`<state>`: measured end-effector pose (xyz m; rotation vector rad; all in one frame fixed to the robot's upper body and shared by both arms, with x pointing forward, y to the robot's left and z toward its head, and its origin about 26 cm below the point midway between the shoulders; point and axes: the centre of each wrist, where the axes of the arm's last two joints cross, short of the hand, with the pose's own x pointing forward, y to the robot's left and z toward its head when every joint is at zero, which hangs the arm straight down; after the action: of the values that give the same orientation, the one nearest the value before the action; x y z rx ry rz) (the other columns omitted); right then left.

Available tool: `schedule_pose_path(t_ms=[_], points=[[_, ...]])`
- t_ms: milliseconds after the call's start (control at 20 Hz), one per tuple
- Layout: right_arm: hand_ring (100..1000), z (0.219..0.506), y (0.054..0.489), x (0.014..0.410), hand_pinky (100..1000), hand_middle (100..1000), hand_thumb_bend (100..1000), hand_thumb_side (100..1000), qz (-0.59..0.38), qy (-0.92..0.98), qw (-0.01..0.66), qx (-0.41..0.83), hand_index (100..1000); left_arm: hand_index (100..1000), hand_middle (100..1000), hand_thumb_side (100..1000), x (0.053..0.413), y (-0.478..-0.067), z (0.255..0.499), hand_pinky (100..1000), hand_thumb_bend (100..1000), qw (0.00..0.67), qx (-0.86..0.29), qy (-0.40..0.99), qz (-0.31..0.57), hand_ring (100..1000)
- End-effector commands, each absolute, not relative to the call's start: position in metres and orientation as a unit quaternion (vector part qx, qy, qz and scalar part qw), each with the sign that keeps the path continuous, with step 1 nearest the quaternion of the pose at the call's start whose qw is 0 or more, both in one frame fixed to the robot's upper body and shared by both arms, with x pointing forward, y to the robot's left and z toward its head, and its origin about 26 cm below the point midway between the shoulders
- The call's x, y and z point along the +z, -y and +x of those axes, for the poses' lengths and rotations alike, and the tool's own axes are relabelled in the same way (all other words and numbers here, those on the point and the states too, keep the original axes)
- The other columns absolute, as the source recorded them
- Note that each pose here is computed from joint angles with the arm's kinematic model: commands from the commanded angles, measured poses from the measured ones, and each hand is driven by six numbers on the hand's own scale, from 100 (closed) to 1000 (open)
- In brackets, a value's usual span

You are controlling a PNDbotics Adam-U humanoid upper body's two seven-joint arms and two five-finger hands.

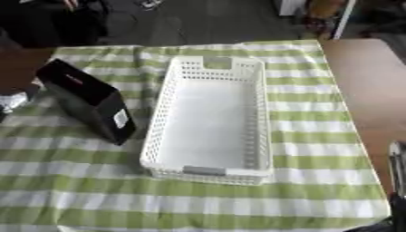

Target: Pick up objects on the table and place them in the box.

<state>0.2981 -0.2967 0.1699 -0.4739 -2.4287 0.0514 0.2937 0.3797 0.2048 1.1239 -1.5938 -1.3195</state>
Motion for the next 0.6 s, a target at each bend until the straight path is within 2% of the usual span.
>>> schedule_pose_path(t_ms=[50, 100, 150, 200, 250, 300, 350, 400, 550, 600], points=[[807, 0.297, 0.299, 0.175, 734, 839, 100, 762, -0.183, 0.929, 0.32, 0.028, 944, 877, 778, 497, 0.223, -0.383, 0.296, 814, 674, 0.359, -0.545, 0.602, 0.46, 848], [807, 0.297, 0.299, 0.175, 734, 839, 100, 763, -0.183, 0.929, 0.32, 0.028, 944, 868, 778, 511, 0.227, -0.382, 0.298, 811, 681, 0.353, -0.56, 0.587, 0.465, 845], [807, 0.297, 0.299, 0.175, 734, 839, 100, 760, -0.183, 0.929, 0.321, 0.029, 944, 905, 784, 476, 0.23, -0.382, 0.3, 822, 673, 0.345, -0.577, 0.573, 0.469, 855], [807, 0.297, 0.3, 0.174, 734, 839, 100, 760, -0.183, 0.929, 0.321, 0.029, 944, 903, 783, 477, 0.235, -0.38, 0.302, 821, 673, 0.334, -0.598, 0.554, 0.472, 854], [807, 0.297, 0.3, 0.174, 735, 839, 100, 758, -0.182, 0.929, 0.322, 0.03, 945, 919, 781, 484, 0.239, -0.378, 0.305, 827, 712, 0.322, -0.617, 0.538, 0.475, 857], [807, 0.298, 0.3, 0.174, 734, 839, 100, 759, -0.182, 0.928, 0.323, 0.03, 945, 917, 782, 482, 0.244, -0.375, 0.307, 826, 696, 0.309, -0.636, 0.523, 0.476, 857], [808, 0.298, 0.3, 0.173, 735, 839, 100, 758, -0.182, 0.928, 0.324, 0.03, 945, 929, 779, 491, 0.247, -0.374, 0.309, 830, 771, 0.299, -0.65, 0.511, 0.477, 859], [808, 0.298, 0.3, 0.173, 735, 839, 100, 757, -0.181, 0.928, 0.325, 0.031, 945, 930, 779, 490, 0.251, -0.372, 0.312, 830, 776, 0.288, -0.664, 0.499, 0.477, 859], [808, 0.298, 0.3, 0.172, 735, 840, 100, 756, -0.18, 0.927, 0.327, 0.033, 946, 921, 764, 508, 0.257, -0.368, 0.321, 828, 874, 0.264, -0.698, 0.475, 0.466, 845], [808, 0.298, 0.3, 0.172, 735, 840, 100, 756, -0.18, 0.927, 0.327, 0.034, 946, 921, 764, 508, 0.258, -0.366, 0.324, 828, 874, 0.256, -0.706, 0.474, 0.46, 845]])
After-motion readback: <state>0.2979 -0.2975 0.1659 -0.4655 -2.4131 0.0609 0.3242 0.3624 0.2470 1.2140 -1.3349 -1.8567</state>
